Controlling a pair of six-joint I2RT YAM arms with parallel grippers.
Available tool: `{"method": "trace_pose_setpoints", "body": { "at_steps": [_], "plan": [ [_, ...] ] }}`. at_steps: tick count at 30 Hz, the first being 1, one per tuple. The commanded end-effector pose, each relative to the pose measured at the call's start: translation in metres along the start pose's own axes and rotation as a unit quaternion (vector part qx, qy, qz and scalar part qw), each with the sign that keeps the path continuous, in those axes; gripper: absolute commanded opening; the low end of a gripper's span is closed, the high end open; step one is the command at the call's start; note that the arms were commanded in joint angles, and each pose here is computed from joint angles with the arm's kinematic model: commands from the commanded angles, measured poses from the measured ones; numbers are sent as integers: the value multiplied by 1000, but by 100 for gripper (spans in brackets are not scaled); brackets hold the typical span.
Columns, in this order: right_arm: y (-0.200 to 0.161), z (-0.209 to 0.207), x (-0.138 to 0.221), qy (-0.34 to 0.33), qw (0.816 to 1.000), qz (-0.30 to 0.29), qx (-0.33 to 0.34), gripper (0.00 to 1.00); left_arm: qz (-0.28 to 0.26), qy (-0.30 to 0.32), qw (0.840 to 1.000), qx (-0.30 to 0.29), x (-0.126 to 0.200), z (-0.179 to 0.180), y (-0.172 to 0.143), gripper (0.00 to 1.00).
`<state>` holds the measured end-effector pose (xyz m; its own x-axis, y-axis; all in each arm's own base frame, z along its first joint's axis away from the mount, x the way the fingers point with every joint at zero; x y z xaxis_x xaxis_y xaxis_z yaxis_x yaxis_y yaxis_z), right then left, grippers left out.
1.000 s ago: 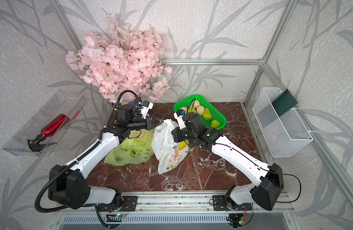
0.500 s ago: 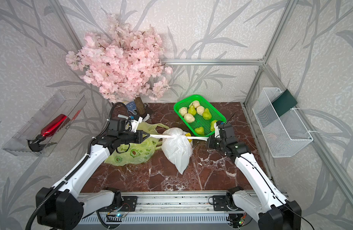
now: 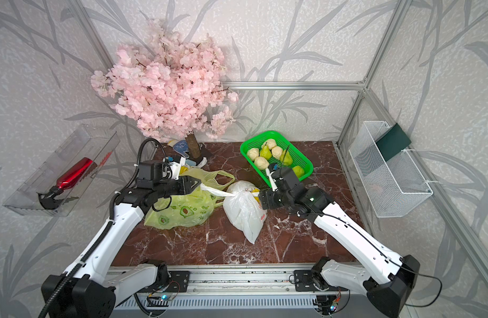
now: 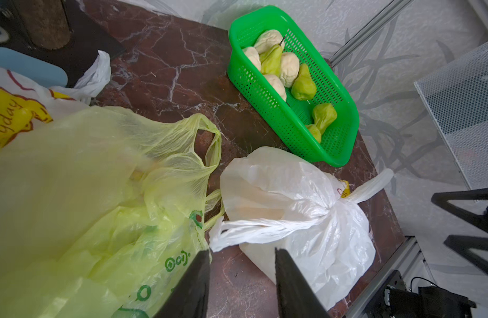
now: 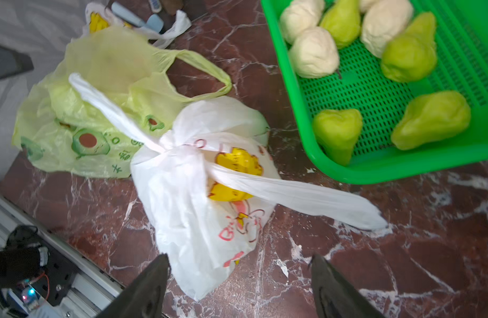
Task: Place the pears into plastic bags & tie knots
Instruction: Tie the plastic bag at the center of the board, then move the plastic bag to the center of the board.
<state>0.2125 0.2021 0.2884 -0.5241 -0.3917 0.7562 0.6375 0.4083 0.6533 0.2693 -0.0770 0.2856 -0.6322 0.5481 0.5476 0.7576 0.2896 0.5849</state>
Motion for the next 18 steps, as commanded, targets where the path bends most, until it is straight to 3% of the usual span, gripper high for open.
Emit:
{"method": "trace_pose_setpoints", "body": {
  "at_steps": [1,7,9,13,15,17,18],
  "plan": [
    [4,26,-40,-34,996,60,62,85,-12,15,1000,-11,13,-7,7,42],
    [19,57,-107,-19,987,125,94,86,-13,18,1000,-10,10,-4,6,41],
    [12,58,-123,-27,981,161,101,81,-12,19,1000,-11,10,-2,3,41],
    [-3,45,-116,-68,975,181,105,32,-21,29,999,-13,13,-2,4,40],
    [-10,36,-96,-81,976,177,96,14,-26,35,999,-11,15,-2,6,39],
    [-21,27,-72,-88,977,177,85,0,-30,41,999,-10,17,-3,9,37],
    [-28,22,-60,-88,978,175,76,0,-32,42,999,-12,19,-4,10,37]
  ]
}}
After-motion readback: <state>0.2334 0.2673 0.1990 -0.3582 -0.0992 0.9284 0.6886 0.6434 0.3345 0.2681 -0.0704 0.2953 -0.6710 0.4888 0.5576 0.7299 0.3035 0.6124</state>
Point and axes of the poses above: each gripper's point midway between its finger pads, its own x axis back along the fingers, its own z axis along the line the jaws close on, y = z × x, the point moved 7 cm from there along x, back along the fingers, and after that the axes turned 11 degrees about x, right-handed, at the moved point
